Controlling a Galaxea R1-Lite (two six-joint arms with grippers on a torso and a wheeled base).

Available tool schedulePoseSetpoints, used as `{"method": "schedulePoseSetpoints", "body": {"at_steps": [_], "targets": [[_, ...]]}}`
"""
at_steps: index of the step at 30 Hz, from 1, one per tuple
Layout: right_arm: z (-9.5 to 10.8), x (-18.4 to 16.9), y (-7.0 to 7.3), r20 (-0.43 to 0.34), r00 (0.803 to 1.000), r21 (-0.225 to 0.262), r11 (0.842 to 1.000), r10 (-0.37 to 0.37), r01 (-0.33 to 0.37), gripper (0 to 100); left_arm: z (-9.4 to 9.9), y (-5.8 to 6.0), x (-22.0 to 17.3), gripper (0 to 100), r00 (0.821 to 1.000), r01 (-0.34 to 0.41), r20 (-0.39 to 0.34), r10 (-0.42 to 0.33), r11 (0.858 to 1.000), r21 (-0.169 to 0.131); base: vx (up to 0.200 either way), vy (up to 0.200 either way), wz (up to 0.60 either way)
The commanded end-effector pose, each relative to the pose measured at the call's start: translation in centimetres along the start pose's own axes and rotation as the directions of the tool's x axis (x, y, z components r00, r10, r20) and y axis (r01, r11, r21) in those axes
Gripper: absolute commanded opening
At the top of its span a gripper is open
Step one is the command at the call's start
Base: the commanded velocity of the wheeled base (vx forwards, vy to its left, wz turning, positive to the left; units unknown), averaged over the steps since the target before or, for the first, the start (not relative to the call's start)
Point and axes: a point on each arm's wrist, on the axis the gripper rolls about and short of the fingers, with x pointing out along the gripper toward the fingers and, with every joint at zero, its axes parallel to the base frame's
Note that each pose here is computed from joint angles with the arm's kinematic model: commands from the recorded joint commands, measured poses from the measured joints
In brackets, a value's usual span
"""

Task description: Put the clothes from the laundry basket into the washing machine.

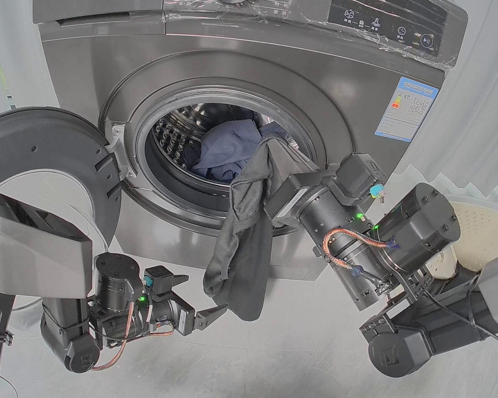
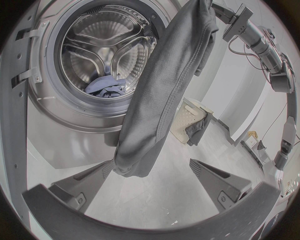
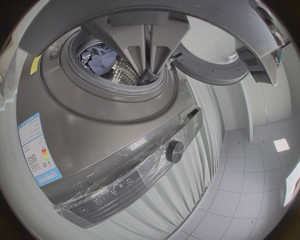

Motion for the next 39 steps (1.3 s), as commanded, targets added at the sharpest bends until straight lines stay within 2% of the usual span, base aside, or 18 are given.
{"method": "schedulePoseSetpoints", "body": {"at_steps": [1, 14, 18, 19, 29, 34, 37, 39], "targets": [[0.0, -0.1, 0.2, -0.001, 1.0, 0.002, 1.0, 0.004, -0.004, 0, -0.6, 0.5, 1.3, 100, 1.0, -0.006, 0.009, 0.006, 1.0, -0.001, 0.0, 0.0, 0.0], [0.0, -0.2, 0.9, -0.005, 1.0, 0.01, 1.0, 0.021, -0.021, 0, -0.1, 3.4, 3.7, 100, 0.993, -0.08, 0.09, 0.079, 0.997, -0.001, 0.0, 0.0, 0.0], [0.0, -0.2, 0.9, -0.004, 1.0, 0.01, 1.0, 0.022, -0.022, 0, -0.2, 3.9, 4.2, 100, 0.991, -0.088, 0.098, 0.088, 0.996, -0.003, 0.0, 0.0, 0.0], [0.0, -0.2, 0.9, -0.004, 1.0, 0.012, 1.0, 0.022, -0.022, 0, -0.1, 3.9, 4.2, 0, 0.991, -0.089, 0.101, 0.089, 0.996, -0.003, 0.0, 0.0, 0.0], [-0.3, -0.5, 0.8, -0.019, 1.0, 0.011, 1.0, 0.019, -0.019, 0, 0.3, 4.0, 4.2, 0, 0.989, -0.093, 0.116, 0.093, 0.996, -0.001, 0.0, 0.0, 0.0], [-0.1, -1.0, 0.2, -0.024, 1.0, 0.006, 1.0, 0.004, -0.004, 0, 2.5, 4.2, 3.2, 0, 0.979, -0.109, 0.172, 0.107, 0.994, 0.003, 0.0, 0.0, 0.0], [-0.1, -1.4, -0.5, -0.038, 0.999, -0.002, 1.0, -0.018, 0.018, 0, 5.0, 3.6, 1.4, 0, 0.97, -0.104, 0.223, 0.099, 0.995, 0.01, 0.0, 0.0, 0.0], [-0.2, -2.1, -1.5, -0.063, 0.997, -0.008, 0.999, -0.046, 0.045, 0, 6.8, 3.2, -0.4, 0, 0.962, -0.099, 0.255, 0.093, 0.995, 0.013, 0.0, 0.0, 0.0]]}}
